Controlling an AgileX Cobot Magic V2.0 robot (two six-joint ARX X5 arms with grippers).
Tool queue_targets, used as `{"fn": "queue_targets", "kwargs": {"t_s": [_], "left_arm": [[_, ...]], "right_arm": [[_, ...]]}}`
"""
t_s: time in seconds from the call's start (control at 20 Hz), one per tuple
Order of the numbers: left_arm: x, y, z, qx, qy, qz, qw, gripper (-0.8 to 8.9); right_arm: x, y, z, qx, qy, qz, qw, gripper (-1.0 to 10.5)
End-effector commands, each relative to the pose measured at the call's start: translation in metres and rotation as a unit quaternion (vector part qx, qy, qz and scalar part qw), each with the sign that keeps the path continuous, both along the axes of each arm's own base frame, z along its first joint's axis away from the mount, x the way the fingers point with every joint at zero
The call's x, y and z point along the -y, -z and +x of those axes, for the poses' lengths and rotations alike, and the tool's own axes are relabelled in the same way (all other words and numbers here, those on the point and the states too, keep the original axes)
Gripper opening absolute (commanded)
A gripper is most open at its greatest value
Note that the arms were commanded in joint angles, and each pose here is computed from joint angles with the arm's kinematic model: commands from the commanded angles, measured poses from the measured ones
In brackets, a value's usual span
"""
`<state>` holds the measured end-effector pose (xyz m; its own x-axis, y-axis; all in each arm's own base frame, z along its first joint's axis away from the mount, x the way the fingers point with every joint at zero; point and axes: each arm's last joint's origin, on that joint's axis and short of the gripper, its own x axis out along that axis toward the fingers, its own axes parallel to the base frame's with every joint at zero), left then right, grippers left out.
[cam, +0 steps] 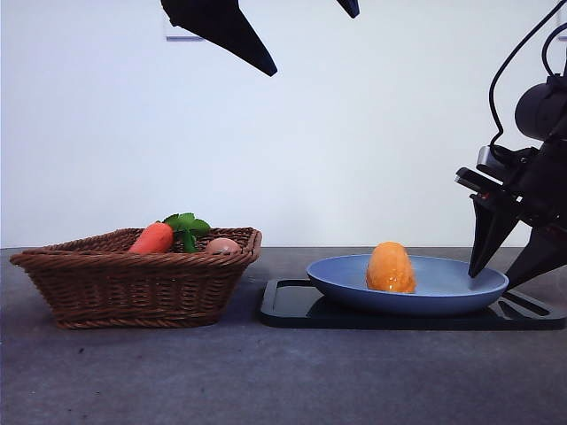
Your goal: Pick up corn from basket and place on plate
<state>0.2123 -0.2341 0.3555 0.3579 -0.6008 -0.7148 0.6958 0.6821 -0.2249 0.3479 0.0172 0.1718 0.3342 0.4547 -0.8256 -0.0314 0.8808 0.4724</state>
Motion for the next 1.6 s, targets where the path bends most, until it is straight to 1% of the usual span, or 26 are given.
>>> {"fn": "queue_targets", "kwargs": {"t_s": [0.05, 0.2, 0.3, 0.35, 0.45, 0.55, 0.7, 0.8, 0.9, 1.0, 1.1, 1.15, 1.3, 1.45, 1.6], "left_arm": [[0.003, -0.009, -0.002, 0.016, 0.008, -0.011, 1.0, 4.7], [0.002, -0.009, -0.002, 0.016, 0.008, -0.011, 1.0, 4.7], [0.002, -0.009, -0.002, 0.017, 0.009, -0.01, 1.0, 4.69], [0.002, -0.009, -0.002, 0.016, 0.009, -0.009, 1.0, 4.69], [0.002, -0.009, -0.002, 0.014, 0.009, -0.007, 1.0, 4.67], [0.001, -0.008, -0.003, 0.011, 0.011, -0.001, 1.0, 4.55], [0.0, -0.007, -0.004, 0.008, 0.014, 0.006, 1.0, 3.71], [0.0, -0.006, -0.005, 0.002, 0.014, 0.012, 1.0, 3.0], [-0.001, -0.005, -0.005, -0.003, 0.014, 0.017, 1.0, 2.14], [-0.002, -0.004, -0.006, -0.006, 0.014, 0.021, 1.0, 1.17], [-0.002, -0.004, -0.006, -0.008, 0.014, 0.023, 1.0, 0.29], [-0.002, -0.004, -0.006, -0.007, 0.014, 0.022, 1.0, 0.02], [-0.002, -0.004, -0.006, -0.007, 0.014, 0.022, 1.0, 0.03], [-0.002, -0.004, -0.006, -0.005, 0.014, 0.019, 1.0, 0.03], [0.0, -0.007, -0.004, 0.008, 0.014, 0.006, 1.0, 0.03]], "right_arm": [[0.003, -0.01, 0.002, 0.009, 0.006, -0.002, 1.0, 2.2], [0.011, -0.04, -0.009, 0.037, 0.018, -0.002, 0.999, 2.2], [0.013, -0.07, -0.026, 0.068, 0.017, -0.004, 0.998, 2.2], [0.012, -0.09, -0.04, 0.089, 0.01, -0.005, 0.996, 2.2], [0.009, -0.12, -0.067, 0.122, -0.015, -0.011, 0.992, 2.2], [0.0, -0.144, -0.101, 0.136, -0.047, -0.014, 0.99, 2.2], [-0.014, -0.169, -0.152, 0.147, -0.098, -0.017, 0.984, 2.2], [-0.021, -0.178, -0.178, 0.156, -0.125, -0.014, 0.98, 2.2], [-0.025, -0.184, -0.196, 0.163, -0.145, -0.011, 0.976, 1.9], [-0.027, -0.186, -0.209, 0.163, -0.161, -0.009, 0.973, 1.2], [-0.028, -0.187, -0.215, 0.168, -0.184, -0.016, 0.968, 0.1], [-0.028, -0.187, -0.216, 0.171, -0.191, -0.019, 0.967, 0.0], [-0.029, -0.187, -0.216, 0.175, -0.193, -0.018, 0.965, 0.0], [-0.029, -0.189, -0.214, 0.18, -0.183, -0.012, 0.966, 0.0], [-0.029, -0.189, -0.213, 0.188, -0.18, -0.016, 0.965, 0.0]]}}
